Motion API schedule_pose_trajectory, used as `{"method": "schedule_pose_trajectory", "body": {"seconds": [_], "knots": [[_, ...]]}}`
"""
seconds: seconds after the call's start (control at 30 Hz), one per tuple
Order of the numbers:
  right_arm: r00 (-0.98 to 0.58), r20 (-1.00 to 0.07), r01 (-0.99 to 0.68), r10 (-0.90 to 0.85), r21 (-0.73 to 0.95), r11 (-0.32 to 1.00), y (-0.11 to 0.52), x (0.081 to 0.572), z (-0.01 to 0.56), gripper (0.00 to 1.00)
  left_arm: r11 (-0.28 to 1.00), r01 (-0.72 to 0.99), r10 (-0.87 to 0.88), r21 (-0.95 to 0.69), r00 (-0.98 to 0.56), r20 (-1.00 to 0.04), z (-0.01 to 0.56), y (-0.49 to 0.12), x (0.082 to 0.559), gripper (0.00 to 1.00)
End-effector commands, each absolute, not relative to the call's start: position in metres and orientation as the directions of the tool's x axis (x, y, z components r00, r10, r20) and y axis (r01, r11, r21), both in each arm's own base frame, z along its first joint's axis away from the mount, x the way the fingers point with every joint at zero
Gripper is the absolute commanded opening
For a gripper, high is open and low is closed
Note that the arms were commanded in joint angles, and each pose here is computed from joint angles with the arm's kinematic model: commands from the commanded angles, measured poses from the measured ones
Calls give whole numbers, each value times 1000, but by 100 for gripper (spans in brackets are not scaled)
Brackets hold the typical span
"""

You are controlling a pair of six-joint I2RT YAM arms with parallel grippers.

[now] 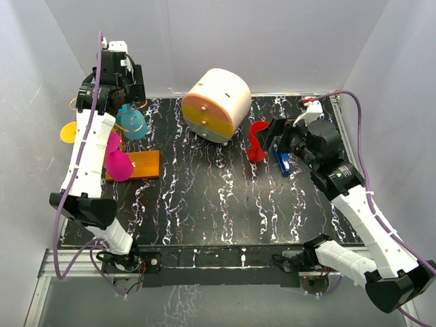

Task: Take the wine glass off the wine glass rack

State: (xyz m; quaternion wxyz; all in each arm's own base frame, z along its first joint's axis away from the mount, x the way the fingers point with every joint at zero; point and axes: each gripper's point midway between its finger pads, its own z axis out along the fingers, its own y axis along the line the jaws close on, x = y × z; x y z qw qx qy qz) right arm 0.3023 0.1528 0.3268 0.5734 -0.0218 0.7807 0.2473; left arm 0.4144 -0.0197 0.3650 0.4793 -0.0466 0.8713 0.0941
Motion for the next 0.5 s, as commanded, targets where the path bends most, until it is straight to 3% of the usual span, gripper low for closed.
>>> {"method": "schedule_pose_trajectory", "body": {"seconds": [0.0, 0.47], "knots": [[-277, -917, -339, 285, 371, 864, 153, 305, 355, 98, 975, -197, -4, 105, -485, -874, 382, -15, 431, 60], [-278, -915, -354, 291, 380, 855, 157, 306, 361, 98, 996, -80, -71, -38, -456, -887, 385, -50, 470, 59]]}}
